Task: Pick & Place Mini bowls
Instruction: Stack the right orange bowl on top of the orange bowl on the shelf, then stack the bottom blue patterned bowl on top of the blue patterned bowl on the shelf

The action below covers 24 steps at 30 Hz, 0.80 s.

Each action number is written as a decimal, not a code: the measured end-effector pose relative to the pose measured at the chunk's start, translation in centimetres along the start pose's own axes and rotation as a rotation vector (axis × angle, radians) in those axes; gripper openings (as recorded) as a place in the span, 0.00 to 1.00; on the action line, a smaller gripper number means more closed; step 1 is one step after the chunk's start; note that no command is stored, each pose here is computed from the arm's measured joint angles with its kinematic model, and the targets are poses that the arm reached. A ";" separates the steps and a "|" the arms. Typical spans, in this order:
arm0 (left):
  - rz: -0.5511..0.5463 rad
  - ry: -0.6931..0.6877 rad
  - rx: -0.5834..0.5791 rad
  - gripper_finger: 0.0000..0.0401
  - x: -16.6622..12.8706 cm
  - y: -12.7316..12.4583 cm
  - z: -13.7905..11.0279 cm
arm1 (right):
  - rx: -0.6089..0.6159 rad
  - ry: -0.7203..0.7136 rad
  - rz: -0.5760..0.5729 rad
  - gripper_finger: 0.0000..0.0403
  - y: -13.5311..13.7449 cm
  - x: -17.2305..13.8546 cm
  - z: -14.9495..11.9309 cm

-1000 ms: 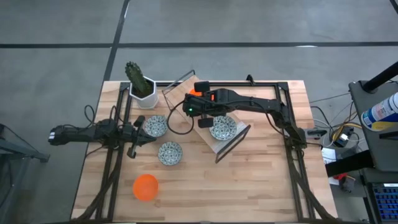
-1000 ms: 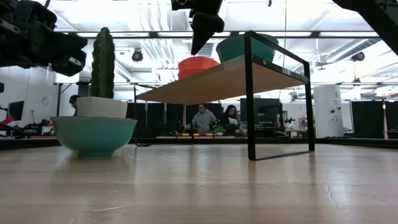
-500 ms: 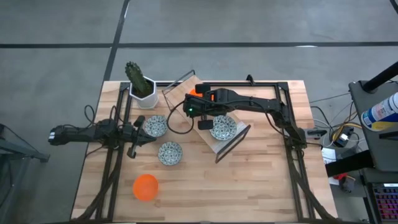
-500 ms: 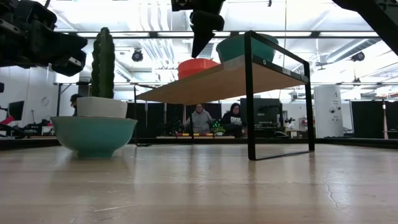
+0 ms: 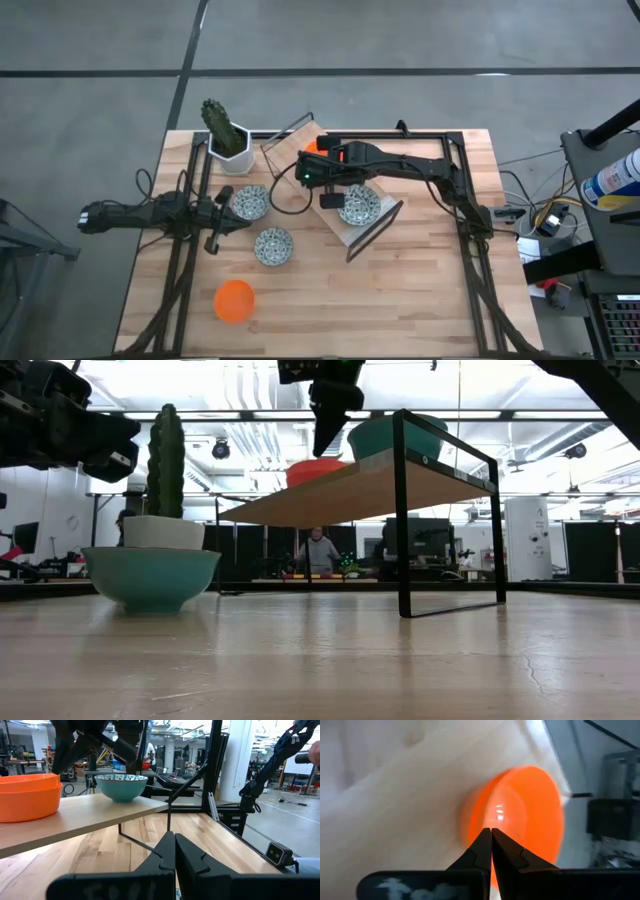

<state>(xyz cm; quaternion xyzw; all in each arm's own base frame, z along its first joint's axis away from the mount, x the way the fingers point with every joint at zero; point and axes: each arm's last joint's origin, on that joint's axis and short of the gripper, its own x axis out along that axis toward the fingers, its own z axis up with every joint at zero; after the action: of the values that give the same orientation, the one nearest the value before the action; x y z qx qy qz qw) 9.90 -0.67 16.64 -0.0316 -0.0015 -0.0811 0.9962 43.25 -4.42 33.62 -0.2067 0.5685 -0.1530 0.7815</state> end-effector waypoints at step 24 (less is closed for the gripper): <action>0.000 0.000 0.000 0.00 0.0 0.0 0.0 | 0.015 -0.020 -0.113 0.02 0.0 -0.9 0.4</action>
<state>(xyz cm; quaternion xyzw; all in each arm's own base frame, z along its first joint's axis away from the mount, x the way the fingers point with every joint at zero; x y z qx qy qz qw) 9.91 -0.67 16.63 -0.0318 -0.0012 -0.0809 0.9962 43.32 -3.93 34.51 -0.2341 0.5469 -0.1990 0.7788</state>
